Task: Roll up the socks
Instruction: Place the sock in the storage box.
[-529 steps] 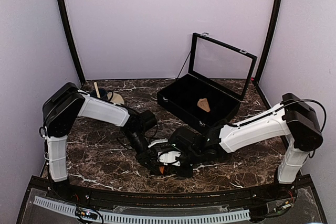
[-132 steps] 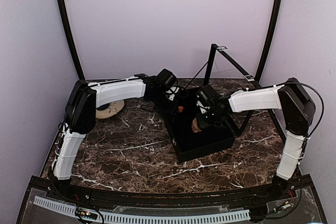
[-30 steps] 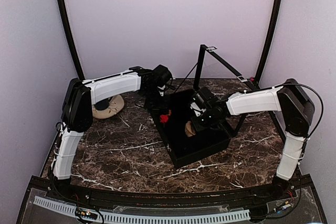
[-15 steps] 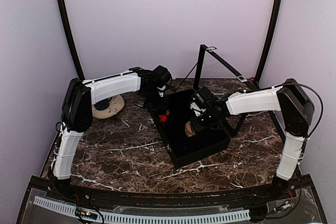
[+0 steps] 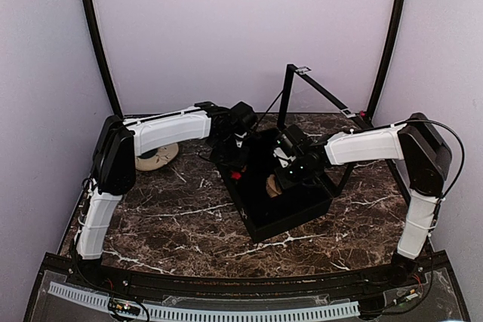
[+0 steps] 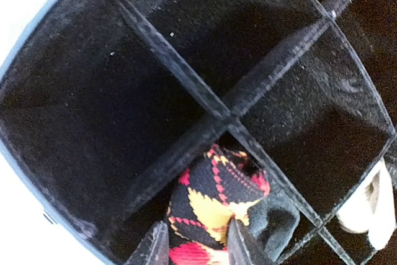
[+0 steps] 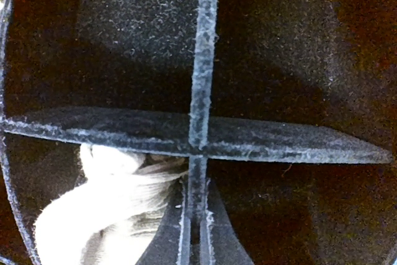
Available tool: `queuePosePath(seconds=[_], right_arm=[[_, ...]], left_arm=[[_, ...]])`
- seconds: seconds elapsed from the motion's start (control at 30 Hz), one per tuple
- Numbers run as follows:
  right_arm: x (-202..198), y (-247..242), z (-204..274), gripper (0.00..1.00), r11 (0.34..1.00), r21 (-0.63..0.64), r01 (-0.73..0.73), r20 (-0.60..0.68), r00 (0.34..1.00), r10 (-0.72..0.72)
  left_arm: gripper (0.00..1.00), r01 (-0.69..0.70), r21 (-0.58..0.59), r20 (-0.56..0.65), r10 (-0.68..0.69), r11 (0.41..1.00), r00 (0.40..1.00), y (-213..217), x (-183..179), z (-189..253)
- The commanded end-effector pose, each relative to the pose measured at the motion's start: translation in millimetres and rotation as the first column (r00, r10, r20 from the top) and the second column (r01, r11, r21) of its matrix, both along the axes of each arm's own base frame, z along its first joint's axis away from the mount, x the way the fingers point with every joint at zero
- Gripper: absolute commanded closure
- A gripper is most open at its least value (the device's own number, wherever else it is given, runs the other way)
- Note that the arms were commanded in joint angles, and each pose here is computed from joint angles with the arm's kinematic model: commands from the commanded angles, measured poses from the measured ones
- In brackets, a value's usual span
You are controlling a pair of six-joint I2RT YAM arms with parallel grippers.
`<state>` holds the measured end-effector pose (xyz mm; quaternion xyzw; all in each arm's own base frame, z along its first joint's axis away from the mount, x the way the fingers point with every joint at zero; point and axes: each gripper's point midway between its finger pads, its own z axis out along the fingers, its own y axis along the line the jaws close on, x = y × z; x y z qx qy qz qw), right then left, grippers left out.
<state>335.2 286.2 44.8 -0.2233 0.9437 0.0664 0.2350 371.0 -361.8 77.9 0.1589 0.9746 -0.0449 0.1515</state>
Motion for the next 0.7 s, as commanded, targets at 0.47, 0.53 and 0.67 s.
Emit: queuePosePath(seconds=[0.47, 0.53, 0.67], right_arm=[[-1.0, -19.7, -8.6, 0.99, 0.995, -0.098, 0.005, -0.019, 1.000, -0.007], [-1.0, -20.2, -8.9, 0.99, 0.995, -0.100, 0.006, -0.019, 1.000, -0.008], [-0.9, -20.0, -9.3, 0.99, 0.995, -0.102, 0.006, -0.020, 1.000, -0.008]], left_arm=[[0.65, 0.066, 0.182, -0.215, -0.026, 0.981, 0.976, 26.8, -54.6, -48.5], [0.65, 0.071, 0.176, -0.222, -0.030, 0.982, 0.975, 24.0, -56.3, -50.9], [0.65, 0.082, 0.169, -0.234, -0.041, 0.982, 0.971, 18.3, -61.3, -56.4]])
